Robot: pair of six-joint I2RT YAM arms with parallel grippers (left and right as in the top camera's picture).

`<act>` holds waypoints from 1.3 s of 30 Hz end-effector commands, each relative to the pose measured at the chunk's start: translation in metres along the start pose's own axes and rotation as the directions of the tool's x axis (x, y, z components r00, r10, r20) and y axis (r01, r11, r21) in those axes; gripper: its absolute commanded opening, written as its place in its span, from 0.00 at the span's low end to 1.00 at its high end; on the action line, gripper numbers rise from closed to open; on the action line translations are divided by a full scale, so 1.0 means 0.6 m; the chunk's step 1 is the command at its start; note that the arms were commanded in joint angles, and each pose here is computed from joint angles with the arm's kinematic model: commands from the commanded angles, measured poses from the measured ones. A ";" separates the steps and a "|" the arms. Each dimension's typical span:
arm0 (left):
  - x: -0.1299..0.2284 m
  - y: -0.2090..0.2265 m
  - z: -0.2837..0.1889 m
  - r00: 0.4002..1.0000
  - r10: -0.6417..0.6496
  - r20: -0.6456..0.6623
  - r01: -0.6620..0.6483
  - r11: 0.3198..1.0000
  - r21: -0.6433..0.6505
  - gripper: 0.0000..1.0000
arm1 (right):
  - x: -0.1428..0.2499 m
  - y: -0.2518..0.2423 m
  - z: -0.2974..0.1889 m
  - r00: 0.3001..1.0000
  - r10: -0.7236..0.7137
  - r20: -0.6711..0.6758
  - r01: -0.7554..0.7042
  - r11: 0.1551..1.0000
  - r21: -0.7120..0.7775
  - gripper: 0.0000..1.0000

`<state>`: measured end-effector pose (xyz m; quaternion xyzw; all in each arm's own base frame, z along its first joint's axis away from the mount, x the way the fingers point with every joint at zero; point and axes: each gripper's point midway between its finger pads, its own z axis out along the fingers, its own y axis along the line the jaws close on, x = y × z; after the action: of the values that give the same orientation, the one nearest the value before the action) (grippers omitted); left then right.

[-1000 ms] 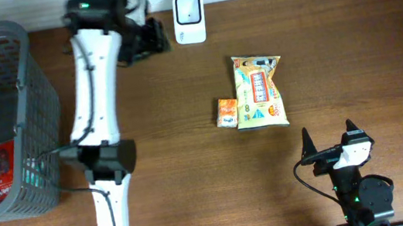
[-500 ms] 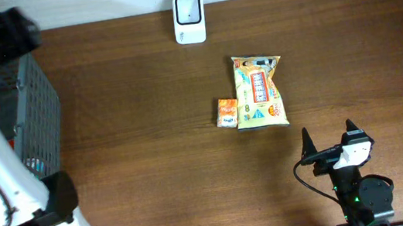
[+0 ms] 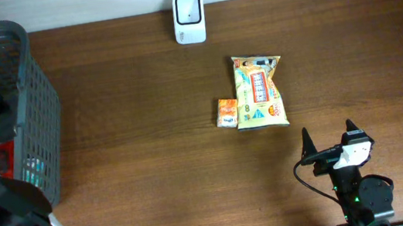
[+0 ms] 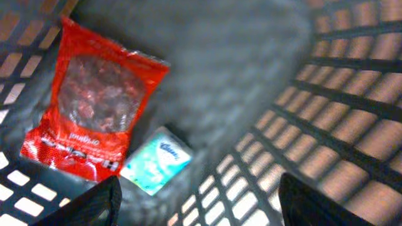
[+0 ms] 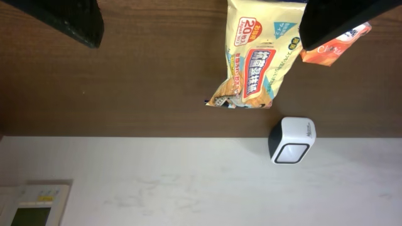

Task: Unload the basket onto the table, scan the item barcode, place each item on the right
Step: 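Grasp the white-green Kleenex tissue pack in the basket with the left gripper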

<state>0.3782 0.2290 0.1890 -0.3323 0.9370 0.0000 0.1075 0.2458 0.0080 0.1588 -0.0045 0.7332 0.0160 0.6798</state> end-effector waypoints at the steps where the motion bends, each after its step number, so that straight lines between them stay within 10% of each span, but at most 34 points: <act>1: 0.021 0.064 0.045 0.995 -0.075 -0.060 0.072 0.997 -0.041 0.73 | 0.006 -0.002 0.000 1.000 -0.003 -0.005 0.003 1.000 0.005 0.98; 15: 0.160 0.060 0.179 0.939 -0.065 -0.338 0.046 0.997 -0.064 0.70 | 0.006 -0.002 0.000 1.000 -0.003 -0.005 0.003 1.000 0.005 0.99; 27: 0.177 0.068 0.243 0.948 -0.046 -0.316 0.024 0.997 -0.072 0.64 | 0.006 -0.002 0.000 1.000 -0.003 -0.005 0.003 1.000 0.005 0.98; 33: 0.189 0.056 0.245 0.940 -0.048 -0.339 0.039 0.999 -0.034 0.05 | 0.006 -0.002 0.000 1.000 -0.003 -0.005 0.003 1.000 0.005 0.98; 39: 0.126 -0.015 0.164 0.956 -0.040 -0.290 0.096 0.979 0.180 0.00 | 0.006 -0.002 0.000 1.000 -0.003 -0.005 0.003 1.000 0.005 0.98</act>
<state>0.3100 0.1916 0.0484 -0.3553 0.9306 -0.0733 -0.0481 0.2458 0.0080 0.1587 -0.0045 0.7334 0.0160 0.6796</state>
